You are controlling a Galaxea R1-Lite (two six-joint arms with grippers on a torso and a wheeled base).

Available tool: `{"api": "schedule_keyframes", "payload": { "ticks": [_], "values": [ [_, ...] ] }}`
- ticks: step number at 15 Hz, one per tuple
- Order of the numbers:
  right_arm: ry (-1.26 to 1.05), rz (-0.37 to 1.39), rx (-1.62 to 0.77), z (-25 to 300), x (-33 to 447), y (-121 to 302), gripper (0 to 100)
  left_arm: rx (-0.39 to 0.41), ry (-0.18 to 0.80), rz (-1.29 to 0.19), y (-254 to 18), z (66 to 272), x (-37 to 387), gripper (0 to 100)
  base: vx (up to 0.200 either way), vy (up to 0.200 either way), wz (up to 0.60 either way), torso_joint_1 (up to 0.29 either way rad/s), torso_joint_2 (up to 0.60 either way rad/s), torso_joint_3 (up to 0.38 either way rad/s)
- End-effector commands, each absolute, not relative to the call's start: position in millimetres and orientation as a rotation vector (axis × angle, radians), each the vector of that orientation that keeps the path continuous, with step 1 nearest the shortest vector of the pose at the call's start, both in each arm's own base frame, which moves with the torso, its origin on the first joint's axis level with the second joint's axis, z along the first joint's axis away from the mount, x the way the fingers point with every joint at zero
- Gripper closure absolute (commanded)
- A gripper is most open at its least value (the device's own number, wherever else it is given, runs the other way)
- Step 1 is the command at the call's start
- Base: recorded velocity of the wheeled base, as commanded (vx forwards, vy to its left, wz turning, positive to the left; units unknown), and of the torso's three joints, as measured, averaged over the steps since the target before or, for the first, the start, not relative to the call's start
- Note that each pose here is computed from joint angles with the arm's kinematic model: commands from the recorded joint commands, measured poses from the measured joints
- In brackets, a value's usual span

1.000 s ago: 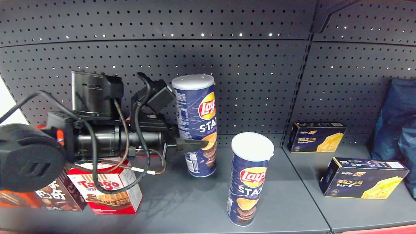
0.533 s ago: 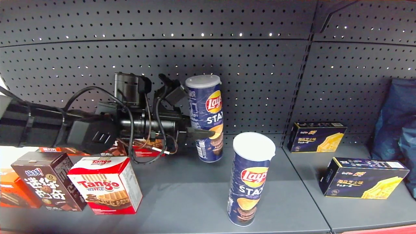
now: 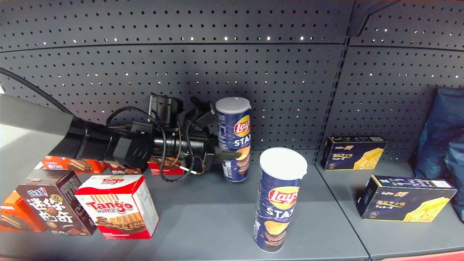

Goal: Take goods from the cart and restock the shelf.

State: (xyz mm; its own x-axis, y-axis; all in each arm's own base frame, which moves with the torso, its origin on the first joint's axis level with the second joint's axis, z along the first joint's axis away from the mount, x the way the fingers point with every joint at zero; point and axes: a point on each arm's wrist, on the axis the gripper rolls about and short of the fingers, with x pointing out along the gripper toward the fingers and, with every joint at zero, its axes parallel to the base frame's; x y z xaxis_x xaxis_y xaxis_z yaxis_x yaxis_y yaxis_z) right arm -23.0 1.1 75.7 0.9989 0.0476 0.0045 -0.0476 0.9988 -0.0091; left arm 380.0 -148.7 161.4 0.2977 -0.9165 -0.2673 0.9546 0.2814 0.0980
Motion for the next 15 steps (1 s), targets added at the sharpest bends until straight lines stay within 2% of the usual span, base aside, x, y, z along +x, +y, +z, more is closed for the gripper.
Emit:
{"api": "schedule_keyframes", "payload": {
  "ticks": [1, 15],
  "values": [
    [-0.003, 0.048, -0.009, 75.8, -22.8, 1.1, 0, 0.250, 0.197, -1.269, -152.2, 150.9, 383.3, 100, 0.000, 0.000, 0.00, 0.000, 0.00, 0.000],
    [-0.003, 0.048, -0.009, 75.8, -22.8, 1.1, 0, 0.244, 0.230, -1.289, -161.8, 135.9, 385.8, 100, 0.000, 0.000, 0.00, 0.000, 0.00, 0.000]
  ]
}}
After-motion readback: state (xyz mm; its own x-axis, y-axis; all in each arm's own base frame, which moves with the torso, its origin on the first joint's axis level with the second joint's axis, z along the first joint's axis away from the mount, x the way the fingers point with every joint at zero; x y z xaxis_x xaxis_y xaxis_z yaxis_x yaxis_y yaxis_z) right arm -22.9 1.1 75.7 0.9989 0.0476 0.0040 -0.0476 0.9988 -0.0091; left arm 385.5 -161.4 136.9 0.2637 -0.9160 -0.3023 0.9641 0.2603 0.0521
